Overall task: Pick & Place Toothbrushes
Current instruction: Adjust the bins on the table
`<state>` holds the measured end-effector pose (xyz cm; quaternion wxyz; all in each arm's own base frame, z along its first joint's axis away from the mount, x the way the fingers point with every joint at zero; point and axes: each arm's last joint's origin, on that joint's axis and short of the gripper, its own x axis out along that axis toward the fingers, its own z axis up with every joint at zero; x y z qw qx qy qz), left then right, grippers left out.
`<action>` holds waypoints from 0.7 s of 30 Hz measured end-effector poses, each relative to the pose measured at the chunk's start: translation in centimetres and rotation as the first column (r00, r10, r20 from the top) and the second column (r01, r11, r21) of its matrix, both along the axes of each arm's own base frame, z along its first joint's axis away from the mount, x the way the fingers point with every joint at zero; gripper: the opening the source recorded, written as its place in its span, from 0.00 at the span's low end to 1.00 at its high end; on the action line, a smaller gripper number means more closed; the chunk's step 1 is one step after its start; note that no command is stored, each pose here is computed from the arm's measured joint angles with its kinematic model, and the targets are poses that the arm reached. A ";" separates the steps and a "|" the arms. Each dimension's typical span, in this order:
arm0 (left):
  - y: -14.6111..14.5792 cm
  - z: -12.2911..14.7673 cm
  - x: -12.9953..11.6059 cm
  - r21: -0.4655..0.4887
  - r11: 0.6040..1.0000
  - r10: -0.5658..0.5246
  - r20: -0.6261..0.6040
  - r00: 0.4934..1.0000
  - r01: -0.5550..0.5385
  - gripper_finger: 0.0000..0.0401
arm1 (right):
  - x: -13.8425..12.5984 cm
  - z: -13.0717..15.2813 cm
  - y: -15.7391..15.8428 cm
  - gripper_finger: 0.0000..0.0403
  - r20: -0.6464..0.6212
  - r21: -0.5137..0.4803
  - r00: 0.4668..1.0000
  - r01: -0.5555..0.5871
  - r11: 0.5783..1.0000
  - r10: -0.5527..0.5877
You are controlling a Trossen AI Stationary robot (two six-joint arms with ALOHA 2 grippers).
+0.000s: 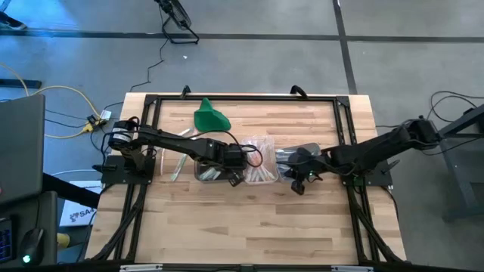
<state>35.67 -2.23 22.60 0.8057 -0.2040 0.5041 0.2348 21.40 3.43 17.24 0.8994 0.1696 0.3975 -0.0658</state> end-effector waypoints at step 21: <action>0.0 0.0 0.0 -0.002 1.000 -0.002 0.000 1.000 0.002 0.00 | 1.4 -0.1 0.3 0.01 0.094 0.017 0.995 -0.040 0.999 0.038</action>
